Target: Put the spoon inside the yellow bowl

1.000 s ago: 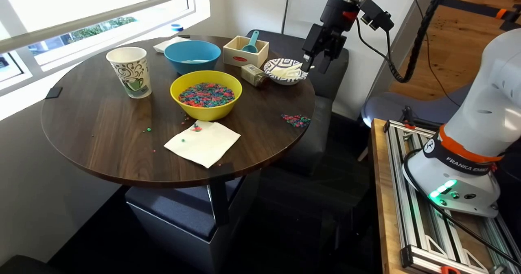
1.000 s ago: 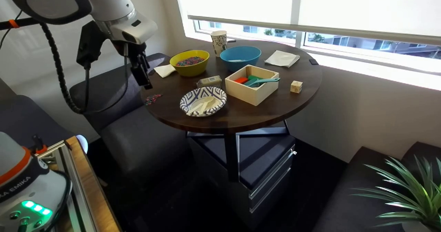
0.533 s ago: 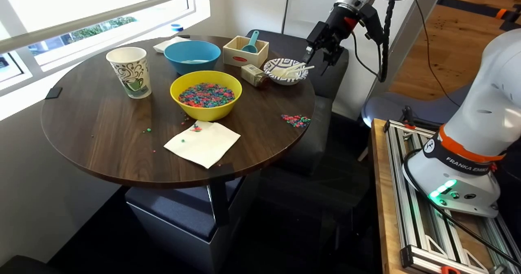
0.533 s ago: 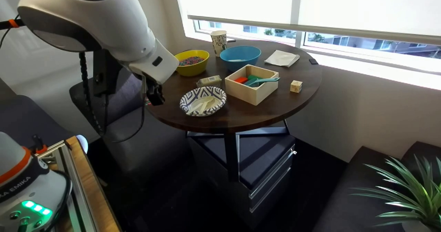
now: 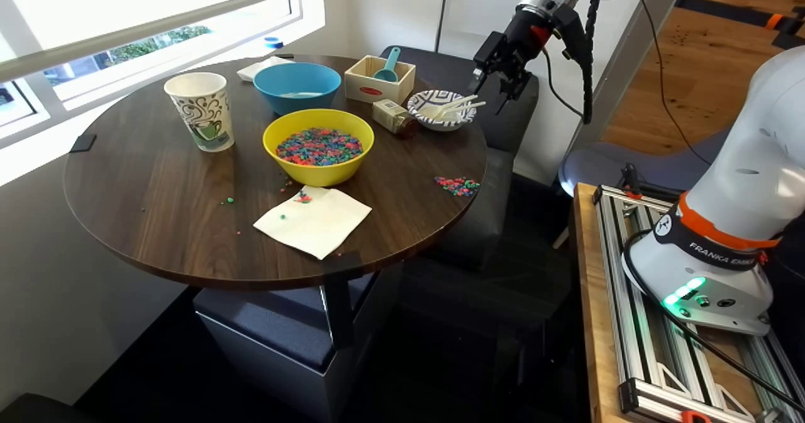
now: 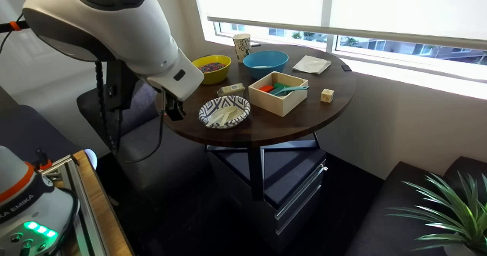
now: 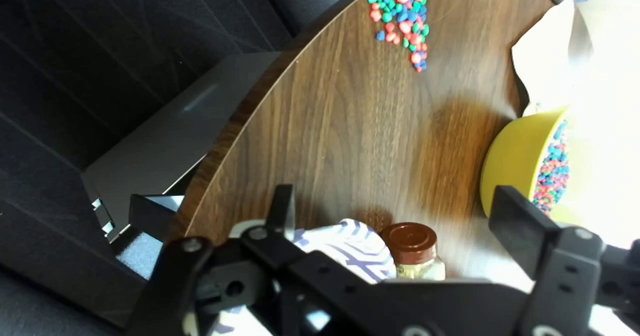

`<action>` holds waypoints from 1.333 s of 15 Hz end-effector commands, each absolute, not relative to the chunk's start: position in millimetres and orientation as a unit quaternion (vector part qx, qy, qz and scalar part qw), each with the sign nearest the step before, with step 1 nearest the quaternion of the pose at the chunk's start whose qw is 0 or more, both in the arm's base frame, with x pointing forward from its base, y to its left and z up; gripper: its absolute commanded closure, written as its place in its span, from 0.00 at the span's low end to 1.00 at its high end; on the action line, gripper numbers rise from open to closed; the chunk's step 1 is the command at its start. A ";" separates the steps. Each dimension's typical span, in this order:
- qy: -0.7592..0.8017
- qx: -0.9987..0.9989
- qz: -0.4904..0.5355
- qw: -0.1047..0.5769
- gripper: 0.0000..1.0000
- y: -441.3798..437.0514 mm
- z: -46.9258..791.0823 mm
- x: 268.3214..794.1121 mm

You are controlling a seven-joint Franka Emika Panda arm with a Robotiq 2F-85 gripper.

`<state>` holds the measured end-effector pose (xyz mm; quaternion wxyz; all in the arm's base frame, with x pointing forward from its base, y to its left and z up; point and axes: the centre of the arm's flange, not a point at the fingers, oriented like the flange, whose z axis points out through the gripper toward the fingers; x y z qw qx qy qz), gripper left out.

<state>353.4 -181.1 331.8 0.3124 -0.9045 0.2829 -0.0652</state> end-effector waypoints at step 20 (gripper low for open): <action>0.390 -0.820 -0.087 0.409 0.00 -275.6 286.6 332.8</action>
